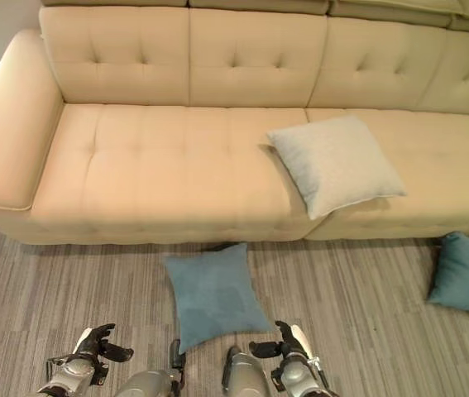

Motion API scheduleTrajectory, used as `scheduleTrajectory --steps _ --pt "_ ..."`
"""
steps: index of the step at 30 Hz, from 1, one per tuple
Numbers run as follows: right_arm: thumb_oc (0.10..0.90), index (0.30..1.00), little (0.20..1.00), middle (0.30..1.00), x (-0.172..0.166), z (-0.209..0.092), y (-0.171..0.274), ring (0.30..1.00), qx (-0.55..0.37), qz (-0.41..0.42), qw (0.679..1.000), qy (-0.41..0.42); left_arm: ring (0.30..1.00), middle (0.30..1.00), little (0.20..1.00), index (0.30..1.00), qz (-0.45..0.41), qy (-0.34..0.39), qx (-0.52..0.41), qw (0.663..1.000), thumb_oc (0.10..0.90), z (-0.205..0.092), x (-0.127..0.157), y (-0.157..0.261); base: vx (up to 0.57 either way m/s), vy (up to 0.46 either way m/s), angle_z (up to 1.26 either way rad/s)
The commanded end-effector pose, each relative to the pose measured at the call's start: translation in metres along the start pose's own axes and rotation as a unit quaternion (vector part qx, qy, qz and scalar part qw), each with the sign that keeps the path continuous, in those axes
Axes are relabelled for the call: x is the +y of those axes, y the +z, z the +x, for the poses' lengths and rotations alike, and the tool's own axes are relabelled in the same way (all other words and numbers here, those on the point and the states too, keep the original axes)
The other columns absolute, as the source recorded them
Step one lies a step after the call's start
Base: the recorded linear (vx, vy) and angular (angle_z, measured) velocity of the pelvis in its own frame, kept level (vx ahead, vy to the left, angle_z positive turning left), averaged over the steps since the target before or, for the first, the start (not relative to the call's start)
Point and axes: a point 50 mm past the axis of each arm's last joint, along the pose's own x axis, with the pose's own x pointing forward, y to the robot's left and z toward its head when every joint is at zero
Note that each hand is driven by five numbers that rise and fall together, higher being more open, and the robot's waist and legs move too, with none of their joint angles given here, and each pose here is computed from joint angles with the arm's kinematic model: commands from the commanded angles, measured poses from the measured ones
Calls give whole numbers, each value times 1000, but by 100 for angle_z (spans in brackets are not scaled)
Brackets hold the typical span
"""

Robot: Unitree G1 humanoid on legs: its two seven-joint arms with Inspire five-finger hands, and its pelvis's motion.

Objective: Pick up all the scattered cushions and arrange them neatly on the sofa.

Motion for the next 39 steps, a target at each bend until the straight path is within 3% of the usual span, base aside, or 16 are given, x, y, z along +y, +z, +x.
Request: scheduleTrajectory --steps 1,8,15,21,22,24,29,39 --pt "800 900 900 900 -16 0 -11 900 7 -21 999 -26 900 900 900 900 -11 15 -4 1000 800 -2 2 -7 7 -80 34" --pt "800 900 900 900 -25 5 10 900 -27 -8 998 -49 900 900 900 900 -41 24 -49 998 800 2 3 23 -65 -184 24" --pt "800 900 900 900 -56 15 58 900 -83 40 988 -121 900 900 900 900 -98 57 -137 984 800 6 15 87 -106 -116 16" --pt "800 900 900 900 -126 2 172 900 -243 131 926 -257 900 900 900 900 -166 105 -245 949 800 -5 40 173 -147 13 -3" --pt "800 900 900 900 -126 2 172 900 -243 131 926 -257 900 900 900 900 -166 105 -245 949 800 -5 40 173 -85 -3 -7" --pt "800 900 900 900 -154 -16 218 900 -303 159 887 -310 900 900 900 900 -199 124 -291 928 800 -16 52 210 -79 -13 -6" --pt "800 900 900 900 -190 -46 272 900 -371 181 841 -350 900 900 900 900 -241 135 -361 891 800 -39 73 263 -51 -5 3" --pt "800 900 900 900 -203 -77 326 900 -425 201 816 -336 900 900 900 900 -238 138 -451 849 800 -80 92 327 34 -7 2"
